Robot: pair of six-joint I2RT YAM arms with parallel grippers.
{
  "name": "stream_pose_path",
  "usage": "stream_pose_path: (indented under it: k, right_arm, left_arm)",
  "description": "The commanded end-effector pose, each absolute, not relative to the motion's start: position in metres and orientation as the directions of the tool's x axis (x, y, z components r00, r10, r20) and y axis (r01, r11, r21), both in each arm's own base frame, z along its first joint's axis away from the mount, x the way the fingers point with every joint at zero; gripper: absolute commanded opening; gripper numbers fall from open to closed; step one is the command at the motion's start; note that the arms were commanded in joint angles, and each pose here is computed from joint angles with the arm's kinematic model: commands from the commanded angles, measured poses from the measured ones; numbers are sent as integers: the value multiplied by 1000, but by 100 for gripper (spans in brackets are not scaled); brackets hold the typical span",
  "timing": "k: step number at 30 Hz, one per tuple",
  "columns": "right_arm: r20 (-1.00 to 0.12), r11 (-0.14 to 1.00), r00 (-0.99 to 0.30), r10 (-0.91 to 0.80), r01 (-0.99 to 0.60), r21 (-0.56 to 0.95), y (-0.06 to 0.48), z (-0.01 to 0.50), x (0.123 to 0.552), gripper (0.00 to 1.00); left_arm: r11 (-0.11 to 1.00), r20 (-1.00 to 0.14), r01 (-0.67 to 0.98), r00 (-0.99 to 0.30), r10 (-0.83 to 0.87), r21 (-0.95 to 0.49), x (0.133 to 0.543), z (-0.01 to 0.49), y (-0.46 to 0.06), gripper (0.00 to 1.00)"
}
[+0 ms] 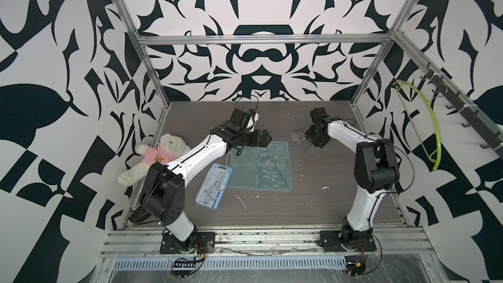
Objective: Open the ruler set and take out the ruler
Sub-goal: Place the ruler at the center of the board.
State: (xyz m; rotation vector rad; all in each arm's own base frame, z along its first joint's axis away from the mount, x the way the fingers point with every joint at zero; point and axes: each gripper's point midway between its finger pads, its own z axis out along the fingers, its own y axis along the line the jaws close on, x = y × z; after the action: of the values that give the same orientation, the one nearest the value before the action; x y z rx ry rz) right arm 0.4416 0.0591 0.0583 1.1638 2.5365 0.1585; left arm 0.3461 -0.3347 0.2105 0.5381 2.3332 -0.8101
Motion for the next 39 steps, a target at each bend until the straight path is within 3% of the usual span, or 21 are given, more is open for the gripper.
stream_pose_path:
  k: [1, 14, 24, 33, 39]
  right_arm:
    - [-303, 594, -519, 799, 759, 268, 48, 73, 462, 23]
    - [-278, 513, -443, 853, 810, 284, 24, 52, 494, 24]
    - [-256, 497, -434, 864, 819, 288, 22, 40, 506, 26]
    - [-234, 503, -447, 863, 802, 323, 28, 39, 503, 44]
    - [-279, 574, -502, 818, 695, 433, 40, 81, 509, 53]
  left_arm:
    - [678, -751, 678, -597, 282, -284, 358, 223, -362, 99]
    - [647, -810, 746, -473, 348, -157, 417, 191, -407, 99]
    - [637, -810, 757, -460, 364, -144, 422, 170, -413, 99]
    - [657, -779, 727, -524, 343, -200, 414, 158, -408, 99]
    - [726, -795, 656, -544, 268, -204, 410, 176, -385, 99]
